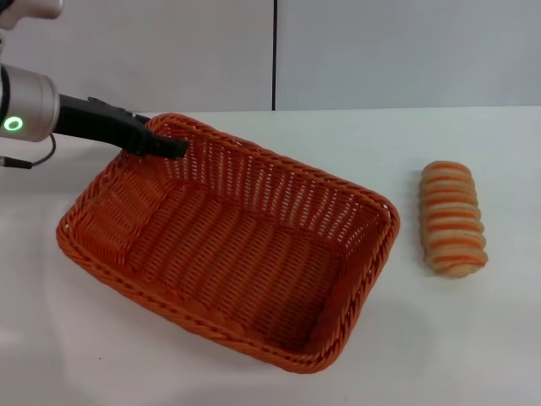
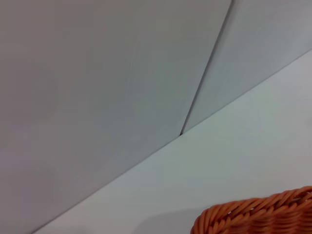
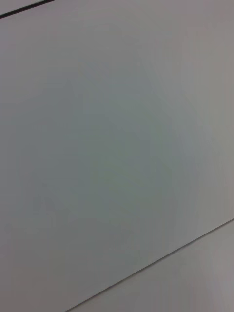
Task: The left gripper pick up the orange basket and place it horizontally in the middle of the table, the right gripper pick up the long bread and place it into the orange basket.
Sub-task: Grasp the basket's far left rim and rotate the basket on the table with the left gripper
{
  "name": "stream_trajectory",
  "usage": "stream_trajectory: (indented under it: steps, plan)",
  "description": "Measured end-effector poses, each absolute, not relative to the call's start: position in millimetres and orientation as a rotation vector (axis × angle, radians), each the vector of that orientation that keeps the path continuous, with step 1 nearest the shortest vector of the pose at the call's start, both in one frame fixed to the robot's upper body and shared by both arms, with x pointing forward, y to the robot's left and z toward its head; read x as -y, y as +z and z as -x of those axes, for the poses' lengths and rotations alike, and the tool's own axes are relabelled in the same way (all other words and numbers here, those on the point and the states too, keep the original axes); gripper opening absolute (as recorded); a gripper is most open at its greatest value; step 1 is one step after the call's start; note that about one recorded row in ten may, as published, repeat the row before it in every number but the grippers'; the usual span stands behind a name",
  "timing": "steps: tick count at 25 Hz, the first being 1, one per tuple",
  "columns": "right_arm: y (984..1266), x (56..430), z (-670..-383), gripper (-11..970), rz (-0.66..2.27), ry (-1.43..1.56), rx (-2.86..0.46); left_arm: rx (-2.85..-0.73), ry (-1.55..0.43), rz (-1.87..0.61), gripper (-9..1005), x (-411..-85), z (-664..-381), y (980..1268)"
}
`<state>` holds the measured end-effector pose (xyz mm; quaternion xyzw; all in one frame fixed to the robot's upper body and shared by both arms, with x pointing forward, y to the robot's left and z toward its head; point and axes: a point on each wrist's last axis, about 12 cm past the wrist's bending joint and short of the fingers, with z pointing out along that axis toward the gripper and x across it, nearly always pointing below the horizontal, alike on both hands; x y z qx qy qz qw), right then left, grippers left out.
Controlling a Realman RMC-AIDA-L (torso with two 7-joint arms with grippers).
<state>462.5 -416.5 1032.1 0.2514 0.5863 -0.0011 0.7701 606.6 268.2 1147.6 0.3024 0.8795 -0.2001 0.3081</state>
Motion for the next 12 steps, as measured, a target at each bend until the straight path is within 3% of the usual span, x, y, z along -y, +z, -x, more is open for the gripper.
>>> stream_trajectory:
  steps: [12]
  plan:
    - [1029.0,415.9,-458.9,483,-0.571,-0.003,-1.271,-2.332,-0.478,-0.785,728,-258.4,-611.5,1140.8]
